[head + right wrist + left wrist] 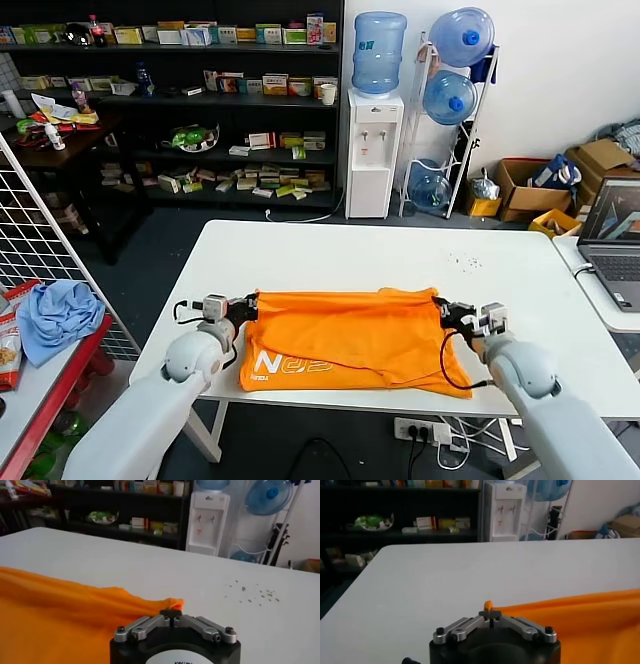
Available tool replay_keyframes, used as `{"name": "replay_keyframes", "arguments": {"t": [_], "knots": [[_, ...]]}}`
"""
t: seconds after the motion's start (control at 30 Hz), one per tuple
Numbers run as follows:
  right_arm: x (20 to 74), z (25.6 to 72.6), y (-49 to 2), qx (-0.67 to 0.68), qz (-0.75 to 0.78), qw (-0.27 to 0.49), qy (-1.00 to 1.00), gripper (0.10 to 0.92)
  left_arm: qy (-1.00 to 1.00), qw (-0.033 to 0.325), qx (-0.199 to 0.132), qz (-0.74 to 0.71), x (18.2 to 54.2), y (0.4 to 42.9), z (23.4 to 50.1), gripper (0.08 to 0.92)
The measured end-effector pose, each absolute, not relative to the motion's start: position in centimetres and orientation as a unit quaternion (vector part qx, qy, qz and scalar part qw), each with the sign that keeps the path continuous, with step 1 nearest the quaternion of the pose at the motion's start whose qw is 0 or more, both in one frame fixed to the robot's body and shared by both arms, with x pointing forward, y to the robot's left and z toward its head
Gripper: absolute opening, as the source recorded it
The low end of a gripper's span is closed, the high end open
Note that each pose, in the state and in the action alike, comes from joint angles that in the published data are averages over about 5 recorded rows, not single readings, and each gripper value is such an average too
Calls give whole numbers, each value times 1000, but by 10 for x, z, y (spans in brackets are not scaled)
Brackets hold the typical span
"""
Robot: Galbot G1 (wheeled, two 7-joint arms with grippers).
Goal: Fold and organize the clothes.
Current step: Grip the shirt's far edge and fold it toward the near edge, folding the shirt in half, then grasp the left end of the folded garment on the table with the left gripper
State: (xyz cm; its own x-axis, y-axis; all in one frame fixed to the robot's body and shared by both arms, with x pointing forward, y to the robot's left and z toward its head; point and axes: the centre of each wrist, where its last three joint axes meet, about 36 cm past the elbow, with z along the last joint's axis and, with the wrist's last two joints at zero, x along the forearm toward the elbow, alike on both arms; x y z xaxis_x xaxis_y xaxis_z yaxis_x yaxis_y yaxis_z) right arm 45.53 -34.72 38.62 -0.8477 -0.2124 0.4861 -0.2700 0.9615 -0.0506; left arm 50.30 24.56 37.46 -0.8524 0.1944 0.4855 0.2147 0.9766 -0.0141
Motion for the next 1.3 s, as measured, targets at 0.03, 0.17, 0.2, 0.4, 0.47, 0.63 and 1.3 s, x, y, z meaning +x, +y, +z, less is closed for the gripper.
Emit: {"name": "replay_keyframes", "arguments": {"t": [0.03, 0.17, 0.2, 0.4, 0.47, 0.63, 1.3], "knots": [[447, 388, -346, 125, 62, 248, -959, 125, -962, 249, -108, -22, 496, 247, 376, 92], [414, 393, -339, 124, 72, 258, -956, 125, -961, 249, -118, -27, 469, 250, 380, 92], [407, 394, -337, 123, 73, 261, -955, 125, -961, 249, -120, -28, 462, 251, 381, 92], [368, 393, -327, 122, 79, 284, -948, 134, -956, 259, -135, -27, 428, 249, 376, 97], [360, 392, -325, 121, 81, 291, -946, 160, -955, 261, -138, -26, 419, 248, 373, 115], [347, 392, -321, 120, 85, 299, -943, 294, -957, 253, -139, -22, 407, 245, 371, 261], [329, 403, -311, 125, 85, 290, -945, 813, -949, 294, -113, 18, 412, 244, 357, 803]]}}
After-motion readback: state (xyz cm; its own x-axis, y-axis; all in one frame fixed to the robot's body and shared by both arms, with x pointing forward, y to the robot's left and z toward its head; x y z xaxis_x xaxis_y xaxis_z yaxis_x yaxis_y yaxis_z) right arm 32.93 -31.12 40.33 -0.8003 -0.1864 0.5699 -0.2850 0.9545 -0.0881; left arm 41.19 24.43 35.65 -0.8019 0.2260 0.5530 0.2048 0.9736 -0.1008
